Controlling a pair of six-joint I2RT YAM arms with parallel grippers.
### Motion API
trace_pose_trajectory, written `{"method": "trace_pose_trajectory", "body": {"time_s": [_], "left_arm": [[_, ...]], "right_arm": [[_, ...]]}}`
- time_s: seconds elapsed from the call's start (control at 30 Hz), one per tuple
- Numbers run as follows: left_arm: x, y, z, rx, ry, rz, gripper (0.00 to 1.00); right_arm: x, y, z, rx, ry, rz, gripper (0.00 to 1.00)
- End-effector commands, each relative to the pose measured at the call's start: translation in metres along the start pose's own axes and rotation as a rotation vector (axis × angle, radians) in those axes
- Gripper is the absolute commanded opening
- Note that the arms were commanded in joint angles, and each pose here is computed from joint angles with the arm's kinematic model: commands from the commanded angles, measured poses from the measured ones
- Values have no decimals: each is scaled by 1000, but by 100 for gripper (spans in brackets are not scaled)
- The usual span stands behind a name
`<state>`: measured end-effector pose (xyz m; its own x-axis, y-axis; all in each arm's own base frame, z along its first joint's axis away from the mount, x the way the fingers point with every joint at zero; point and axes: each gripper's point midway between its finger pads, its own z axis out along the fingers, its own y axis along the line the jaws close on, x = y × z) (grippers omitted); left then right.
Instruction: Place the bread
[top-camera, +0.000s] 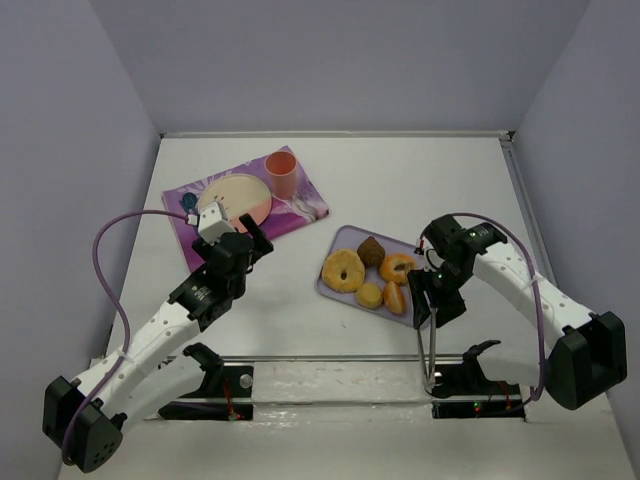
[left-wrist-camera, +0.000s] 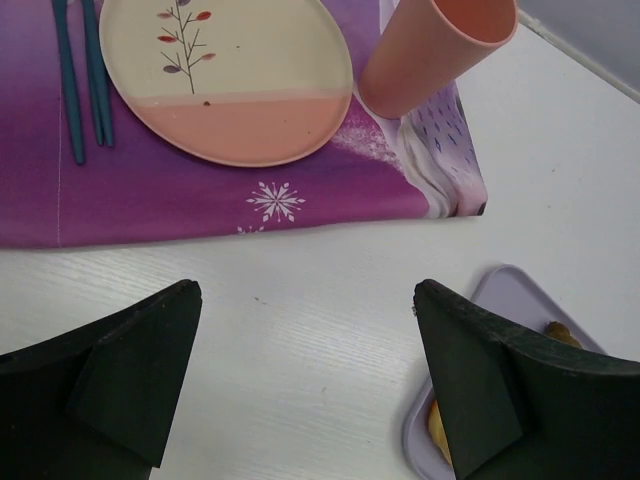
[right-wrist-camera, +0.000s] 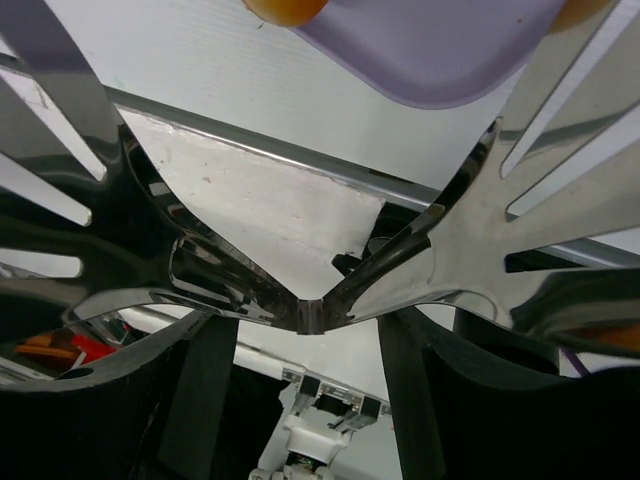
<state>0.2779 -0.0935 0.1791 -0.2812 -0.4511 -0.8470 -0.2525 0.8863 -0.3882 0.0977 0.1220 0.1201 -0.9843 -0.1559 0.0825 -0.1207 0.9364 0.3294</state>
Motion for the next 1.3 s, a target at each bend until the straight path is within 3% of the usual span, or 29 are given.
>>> {"method": "trace_pose_trajectory", "body": {"time_s": [0.0,0.27,0.6,1.13,1.27], "left_arm": [[-24,-11,-1,23,-63,-46,99],[-23,-10,1,23,-59,-45,99],[-21,-10,3,24,-50,-39,99],[-22,-8,1,27,-51,-42,99],[-22,-7,1,26,-53,-44,99]], "right_arm": [[-8,0,-7,28,-21,-20,61],[-19,4,-6,0,-68,-68,58],[-12,11,2,-56,0,-78,56],[-74,6,-9,53,-225,-50,48],[-68,13,3,0,-147,-70,46]]}}
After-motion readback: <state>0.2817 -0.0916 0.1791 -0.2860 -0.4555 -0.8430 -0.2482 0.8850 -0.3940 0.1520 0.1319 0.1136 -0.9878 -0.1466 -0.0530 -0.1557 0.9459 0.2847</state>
